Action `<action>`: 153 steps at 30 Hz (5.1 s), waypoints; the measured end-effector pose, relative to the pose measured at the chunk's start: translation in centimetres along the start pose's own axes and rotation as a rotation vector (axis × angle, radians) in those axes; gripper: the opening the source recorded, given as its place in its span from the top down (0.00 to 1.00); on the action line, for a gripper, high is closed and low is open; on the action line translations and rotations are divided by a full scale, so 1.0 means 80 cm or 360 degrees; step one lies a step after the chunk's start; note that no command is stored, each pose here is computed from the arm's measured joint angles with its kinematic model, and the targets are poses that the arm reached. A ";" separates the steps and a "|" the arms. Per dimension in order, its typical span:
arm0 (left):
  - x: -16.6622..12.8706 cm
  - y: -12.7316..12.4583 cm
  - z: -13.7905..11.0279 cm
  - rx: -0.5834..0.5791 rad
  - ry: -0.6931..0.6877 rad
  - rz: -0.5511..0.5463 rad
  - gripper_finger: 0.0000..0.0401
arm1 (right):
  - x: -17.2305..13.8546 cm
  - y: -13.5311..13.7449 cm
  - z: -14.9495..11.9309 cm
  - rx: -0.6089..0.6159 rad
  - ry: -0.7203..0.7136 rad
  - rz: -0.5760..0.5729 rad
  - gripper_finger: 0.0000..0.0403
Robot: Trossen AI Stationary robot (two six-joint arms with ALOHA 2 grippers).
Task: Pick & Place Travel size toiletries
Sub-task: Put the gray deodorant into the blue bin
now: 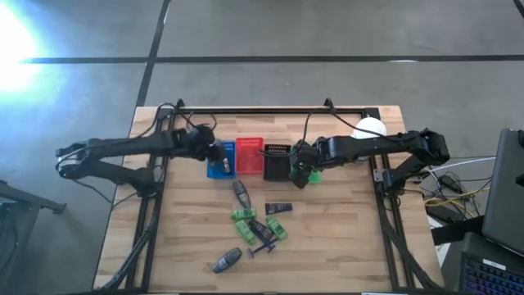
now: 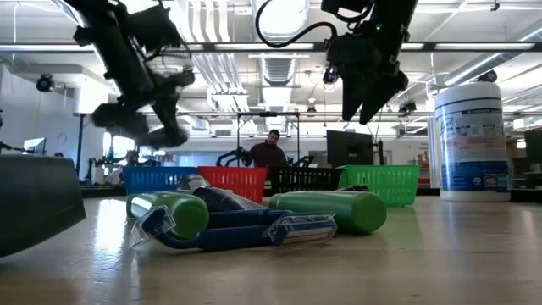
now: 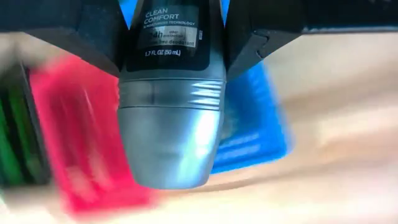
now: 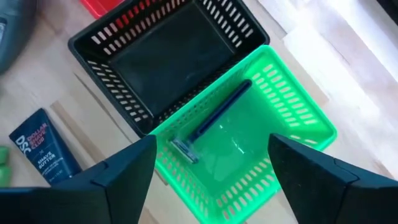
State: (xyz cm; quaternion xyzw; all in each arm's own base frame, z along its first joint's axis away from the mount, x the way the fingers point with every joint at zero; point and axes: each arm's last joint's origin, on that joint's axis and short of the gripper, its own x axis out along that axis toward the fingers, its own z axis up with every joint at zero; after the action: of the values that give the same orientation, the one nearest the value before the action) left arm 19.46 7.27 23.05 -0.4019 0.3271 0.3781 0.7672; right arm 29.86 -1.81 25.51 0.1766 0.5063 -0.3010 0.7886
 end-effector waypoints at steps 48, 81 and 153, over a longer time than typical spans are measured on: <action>0.050 -0.031 -0.017 0.3770 0.0644 0.0166 0.41 | 0.000 0.001 -0.002 -0.0256 0.0036 0.0048 0.22; -0.054 -0.135 -0.065 0.1808 0.0347 -0.0659 0.28 | 0.000 0.000 -0.005 -0.0317 0.0100 0.0063 0.18; -0.046 -0.142 -0.185 0.0559 0.0149 0.0180 0.49 | 0.001 -0.007 -0.009 -0.0416 0.0096 -0.0105 0.18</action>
State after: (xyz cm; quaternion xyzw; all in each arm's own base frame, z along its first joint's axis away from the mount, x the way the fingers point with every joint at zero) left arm 24.27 -11.14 23.40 -0.2598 0.4455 0.3387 0.7870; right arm 29.03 -1.81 25.14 0.0645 0.5702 -0.2528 0.7790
